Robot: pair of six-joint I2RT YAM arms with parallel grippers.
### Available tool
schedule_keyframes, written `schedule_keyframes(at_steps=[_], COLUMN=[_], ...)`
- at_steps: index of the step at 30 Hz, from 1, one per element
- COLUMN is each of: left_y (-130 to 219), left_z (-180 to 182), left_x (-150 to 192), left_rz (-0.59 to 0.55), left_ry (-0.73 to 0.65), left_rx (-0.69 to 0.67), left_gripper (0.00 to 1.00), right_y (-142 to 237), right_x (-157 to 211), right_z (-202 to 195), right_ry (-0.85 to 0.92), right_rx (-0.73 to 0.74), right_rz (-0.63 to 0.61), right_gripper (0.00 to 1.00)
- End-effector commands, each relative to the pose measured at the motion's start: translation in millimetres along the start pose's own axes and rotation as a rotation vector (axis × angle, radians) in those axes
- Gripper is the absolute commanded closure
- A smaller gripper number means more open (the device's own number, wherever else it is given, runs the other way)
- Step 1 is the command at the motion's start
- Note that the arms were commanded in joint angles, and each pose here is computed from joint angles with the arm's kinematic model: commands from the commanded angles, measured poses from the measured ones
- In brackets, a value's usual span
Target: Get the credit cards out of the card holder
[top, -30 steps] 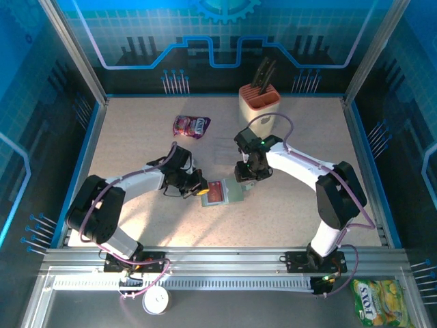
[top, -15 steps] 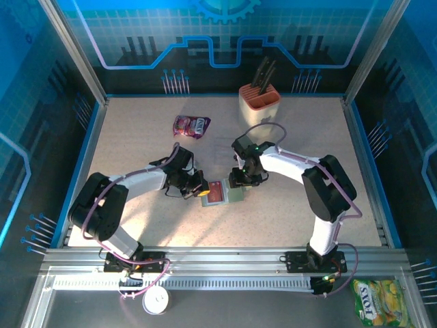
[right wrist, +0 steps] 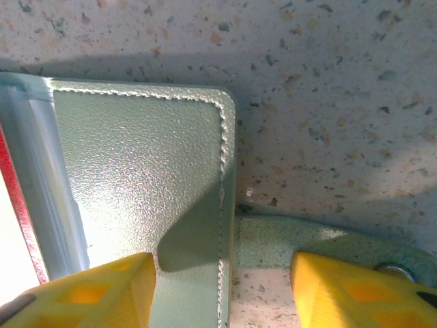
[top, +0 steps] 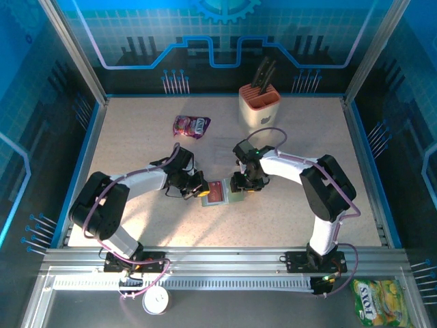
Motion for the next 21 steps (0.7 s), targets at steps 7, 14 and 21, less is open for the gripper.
schedule_keyframes(at_steps=[7, 14, 21], left_y=[-4.2, -5.9, -7.9], left_z=[-2.2, -6.5, -13.7], left_x=[-1.3, -0.8, -2.7], left_rz=[0.020, 0.029, 0.027], left_ry=[0.023, 0.017, 0.006], left_rx=[-0.010, -0.004, 0.002], left_gripper=[0.99, 0.99, 0.99], right_y=[9.6, 24.8, 31.9], right_x=[15.6, 10.4, -1.0], right_z=[8.8, 14.5, 34.6], right_ry=[-0.023, -0.006, 0.005], right_rx=[-0.016, -0.005, -0.154], right_rz=[0.029, -0.011, -0.067], right_gripper=[0.43, 0.43, 0.45])
Point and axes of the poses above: each hand's point on the last joint's axis, 136 mm out from that joint toward the fingers, its own y axis back along the fingers, its own z axis along the line the jaws close on, x = y × z, the point moved 6 cm from there along y, back along the fingers, and after that the axes turned 6 degrees about y, right-handed, at the moved point
